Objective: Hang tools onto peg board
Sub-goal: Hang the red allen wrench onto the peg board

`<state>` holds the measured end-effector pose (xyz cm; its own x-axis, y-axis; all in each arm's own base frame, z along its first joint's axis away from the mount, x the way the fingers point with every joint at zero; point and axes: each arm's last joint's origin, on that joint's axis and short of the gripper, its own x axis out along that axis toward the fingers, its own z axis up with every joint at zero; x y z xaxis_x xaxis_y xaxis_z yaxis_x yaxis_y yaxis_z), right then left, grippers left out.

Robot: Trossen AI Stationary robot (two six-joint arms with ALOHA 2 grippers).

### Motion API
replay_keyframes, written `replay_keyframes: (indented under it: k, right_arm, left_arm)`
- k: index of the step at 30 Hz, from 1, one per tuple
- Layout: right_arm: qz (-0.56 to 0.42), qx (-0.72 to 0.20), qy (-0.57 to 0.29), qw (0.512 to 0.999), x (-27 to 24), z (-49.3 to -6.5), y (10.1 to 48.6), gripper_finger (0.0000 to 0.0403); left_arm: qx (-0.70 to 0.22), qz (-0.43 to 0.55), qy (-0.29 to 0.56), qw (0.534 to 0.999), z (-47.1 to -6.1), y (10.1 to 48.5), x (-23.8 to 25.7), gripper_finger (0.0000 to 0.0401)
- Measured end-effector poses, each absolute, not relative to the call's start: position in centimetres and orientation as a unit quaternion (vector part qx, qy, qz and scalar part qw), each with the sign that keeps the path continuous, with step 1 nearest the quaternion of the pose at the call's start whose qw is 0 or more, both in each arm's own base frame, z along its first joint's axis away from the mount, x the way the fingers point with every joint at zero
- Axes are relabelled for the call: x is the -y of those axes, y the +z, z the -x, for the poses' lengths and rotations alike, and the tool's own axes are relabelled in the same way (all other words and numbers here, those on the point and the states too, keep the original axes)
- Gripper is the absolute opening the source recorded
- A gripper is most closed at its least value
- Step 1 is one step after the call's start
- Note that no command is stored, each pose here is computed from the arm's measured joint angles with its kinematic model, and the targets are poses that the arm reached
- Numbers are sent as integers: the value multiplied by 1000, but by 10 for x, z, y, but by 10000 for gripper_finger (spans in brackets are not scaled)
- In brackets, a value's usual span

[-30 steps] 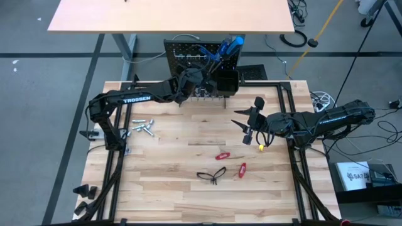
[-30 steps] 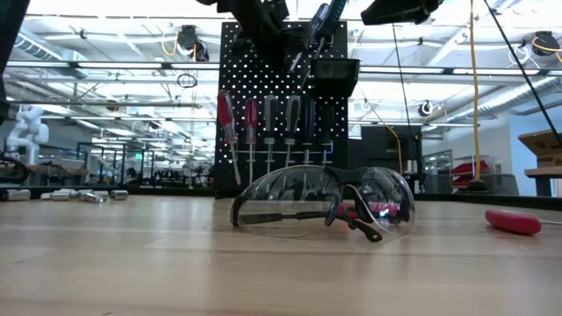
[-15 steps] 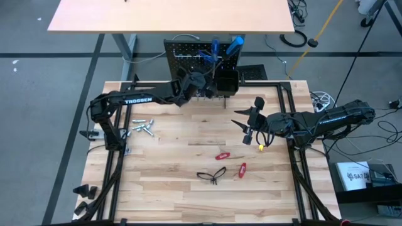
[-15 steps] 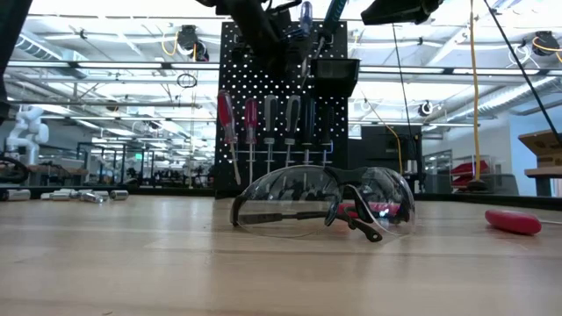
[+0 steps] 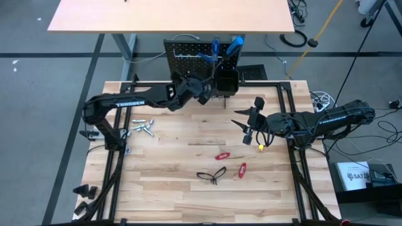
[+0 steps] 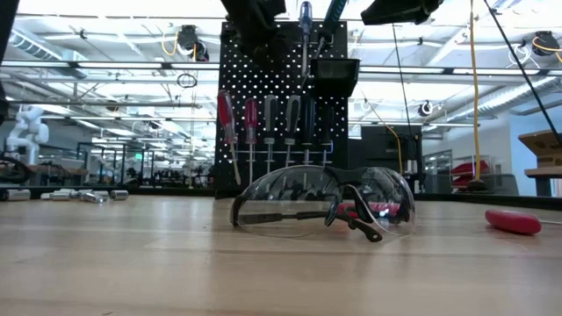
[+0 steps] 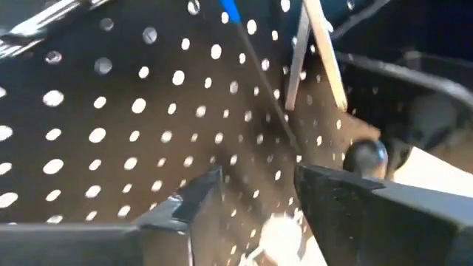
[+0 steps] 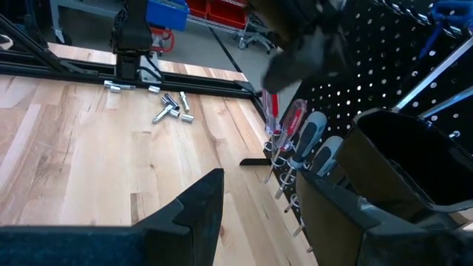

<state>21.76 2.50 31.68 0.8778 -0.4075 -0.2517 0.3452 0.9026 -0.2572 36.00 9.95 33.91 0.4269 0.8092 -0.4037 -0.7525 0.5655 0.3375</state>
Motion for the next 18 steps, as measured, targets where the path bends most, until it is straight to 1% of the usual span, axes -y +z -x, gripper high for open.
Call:
replay_keyframes:
  k: [4,10,13,18]
  right_arm:
    - [103,-152,-195,963,-25,-218,317,162]
    - [95,-157,-196,963,-25,-217,315,162]
    - [97,-168,-190,962,-25,-216,313,162]
    - [70,-180,-145,970,-28,-217,310,162]
  left_arm:
    - [-305,-64,426,849,-348,345,-77,195]
    - [-353,-70,375,854,-326,351,-30,196]
    - [-364,-77,346,862,-319,353,-5,196]
    - [-352,-108,302,880,-309,359,36,196]
